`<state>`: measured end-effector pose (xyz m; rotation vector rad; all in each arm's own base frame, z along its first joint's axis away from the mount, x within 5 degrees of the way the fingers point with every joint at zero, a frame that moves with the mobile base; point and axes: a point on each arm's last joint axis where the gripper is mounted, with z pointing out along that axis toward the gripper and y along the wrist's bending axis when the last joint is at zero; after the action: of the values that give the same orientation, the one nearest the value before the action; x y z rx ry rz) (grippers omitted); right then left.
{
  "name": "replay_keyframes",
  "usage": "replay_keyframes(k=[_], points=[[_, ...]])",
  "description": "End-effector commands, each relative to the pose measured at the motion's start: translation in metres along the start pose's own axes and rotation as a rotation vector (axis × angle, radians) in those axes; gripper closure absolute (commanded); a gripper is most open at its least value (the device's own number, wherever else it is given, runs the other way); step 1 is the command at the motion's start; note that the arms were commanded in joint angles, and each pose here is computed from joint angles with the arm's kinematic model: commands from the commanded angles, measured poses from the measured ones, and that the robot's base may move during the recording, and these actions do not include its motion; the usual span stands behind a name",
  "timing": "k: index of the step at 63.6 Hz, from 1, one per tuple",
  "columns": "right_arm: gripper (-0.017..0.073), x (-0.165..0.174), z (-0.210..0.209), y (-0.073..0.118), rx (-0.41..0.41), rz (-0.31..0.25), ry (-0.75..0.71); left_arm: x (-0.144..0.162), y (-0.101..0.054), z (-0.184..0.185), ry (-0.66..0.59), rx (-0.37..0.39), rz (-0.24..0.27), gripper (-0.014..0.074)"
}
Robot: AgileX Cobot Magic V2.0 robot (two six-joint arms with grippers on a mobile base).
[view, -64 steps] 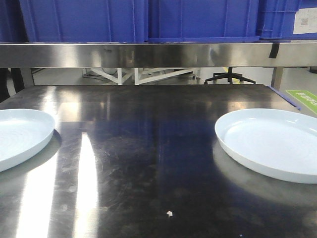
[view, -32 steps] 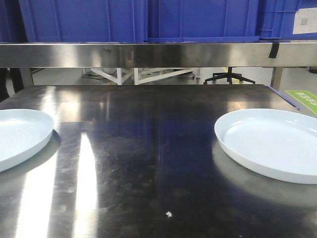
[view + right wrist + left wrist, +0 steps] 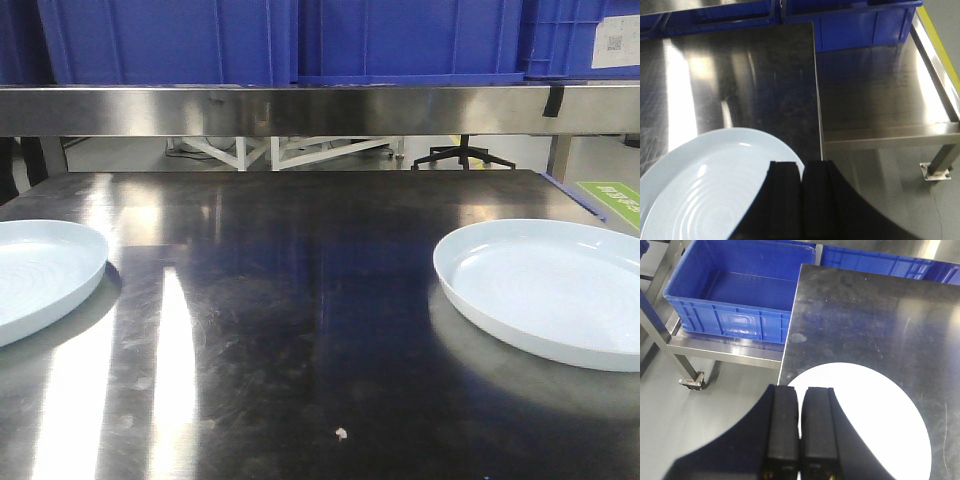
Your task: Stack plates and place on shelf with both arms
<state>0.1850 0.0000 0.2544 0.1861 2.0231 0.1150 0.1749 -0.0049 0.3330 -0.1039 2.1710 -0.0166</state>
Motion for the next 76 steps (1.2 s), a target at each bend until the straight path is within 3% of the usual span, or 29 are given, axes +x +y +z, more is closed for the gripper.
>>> replay_keyframes(k=[1, 14, 24, 28, 41, 55, 61, 69, 76], points=[[0.0508, -0.025, 0.000, 0.004, -0.033, 0.001, -0.173, -0.018, -0.003, -0.008, -0.123, 0.028, 0.003, 0.0496], [0.0466, -0.019, 0.001, 0.003, -0.017, 0.001, -0.099, -0.016, -0.003, -0.008, -0.110, 0.025, 0.003, 0.0496], [0.0187, -0.020, -0.001, 0.003, 0.022, 0.001, 0.085, -0.016, -0.003, -0.008, -0.108, 0.024, 0.003, 0.0496], [0.0126, -0.027, -0.001, 0.004, 0.031, 0.002, 0.127, -0.016, -0.003, -0.008, -0.108, 0.024, 0.003, 0.0496], [0.0125, -0.043, 0.007, 0.007, 0.047, 0.002, 0.203, -0.016, -0.003, -0.008, -0.102, 0.022, 0.003, 0.0496], [0.0125, -0.038, 0.020, 0.006, 0.059, 0.002, 0.267, -0.017, -0.002, -0.008, -0.112, 0.015, 0.019, 0.0483], [0.0125, -0.036, 0.024, 0.005, 0.062, 0.002, 0.280, -0.016, -0.002, -0.008, -0.105, 0.008, 0.033, 0.0411], [0.0125, -0.036, 0.024, 0.006, 0.060, 0.002, 0.275, -0.014, -0.002, -0.005, -0.078, 0.002, 0.047, 0.0213], [0.0125, -0.037, 0.025, 0.006, 0.059, 0.002, 0.266, -0.012, -0.003, 0.003, -0.037, 0.003, 0.038, 0.0106]])
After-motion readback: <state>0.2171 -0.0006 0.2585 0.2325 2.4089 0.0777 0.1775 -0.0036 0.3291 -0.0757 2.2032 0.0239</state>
